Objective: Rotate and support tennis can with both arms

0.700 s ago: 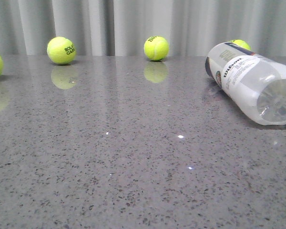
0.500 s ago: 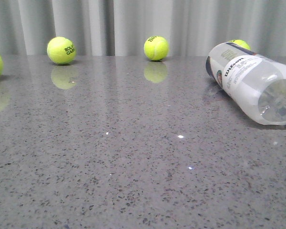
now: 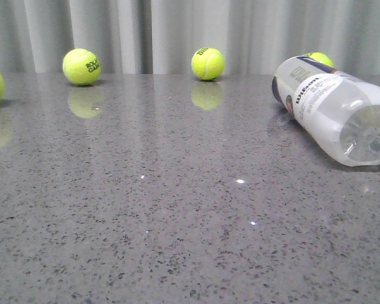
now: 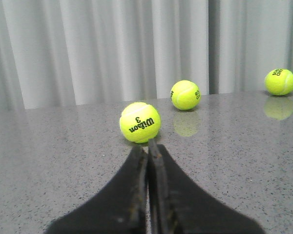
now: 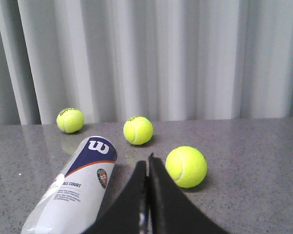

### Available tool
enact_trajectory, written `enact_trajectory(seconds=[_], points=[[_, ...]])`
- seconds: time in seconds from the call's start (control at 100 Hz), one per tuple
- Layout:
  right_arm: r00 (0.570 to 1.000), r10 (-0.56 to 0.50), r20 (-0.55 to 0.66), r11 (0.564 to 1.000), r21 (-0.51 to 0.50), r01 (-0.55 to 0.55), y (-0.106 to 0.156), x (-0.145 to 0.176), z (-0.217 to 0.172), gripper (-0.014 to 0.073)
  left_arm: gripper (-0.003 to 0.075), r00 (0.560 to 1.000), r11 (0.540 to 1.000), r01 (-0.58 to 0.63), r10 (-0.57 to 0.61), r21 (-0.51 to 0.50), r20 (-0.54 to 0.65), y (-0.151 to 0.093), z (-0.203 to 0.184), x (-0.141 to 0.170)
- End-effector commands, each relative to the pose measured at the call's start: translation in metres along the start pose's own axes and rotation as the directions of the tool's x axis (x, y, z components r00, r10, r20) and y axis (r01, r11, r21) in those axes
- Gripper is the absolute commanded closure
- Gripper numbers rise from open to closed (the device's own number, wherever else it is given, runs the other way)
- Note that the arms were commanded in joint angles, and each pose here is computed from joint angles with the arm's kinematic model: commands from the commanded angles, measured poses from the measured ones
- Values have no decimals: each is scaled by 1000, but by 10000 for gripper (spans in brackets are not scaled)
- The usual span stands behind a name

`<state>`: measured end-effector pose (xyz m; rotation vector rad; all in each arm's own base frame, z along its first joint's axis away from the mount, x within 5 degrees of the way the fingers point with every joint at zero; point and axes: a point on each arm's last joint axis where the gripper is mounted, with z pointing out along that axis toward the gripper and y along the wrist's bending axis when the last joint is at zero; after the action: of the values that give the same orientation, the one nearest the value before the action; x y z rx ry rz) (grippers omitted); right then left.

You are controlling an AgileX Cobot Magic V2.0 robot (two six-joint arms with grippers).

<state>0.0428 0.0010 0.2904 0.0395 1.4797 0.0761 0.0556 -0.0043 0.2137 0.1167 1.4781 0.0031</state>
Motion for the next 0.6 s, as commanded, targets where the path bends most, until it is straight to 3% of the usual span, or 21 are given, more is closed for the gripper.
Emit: enact_trajectory(seconds=[0.0,0.11,0.24,0.39,0.59], points=[[1000,-10,-28,1000,3,10,2,-33,6,665,741,998,1000,14,-14,-2,66,-1,-2,7],[983,-9,-182,1000,13,11,4,-60,17,665,741,998,1000,14,-14,-2,66,-1,-2,7],[928,-4,-373,1000,25,15,6,-81,38,665,741,998,1000,14,-14,-2,66,-1,-2,7],[890,-1,-457,999,30,17,7,-96,62,665,741,998,1000,14,-14,-2,66,-1,-2,7],[851,23,-525,1000,28,-10,8,-88,83,662,741,998,1000,14,-14,-2,66,-1,-2,7]])
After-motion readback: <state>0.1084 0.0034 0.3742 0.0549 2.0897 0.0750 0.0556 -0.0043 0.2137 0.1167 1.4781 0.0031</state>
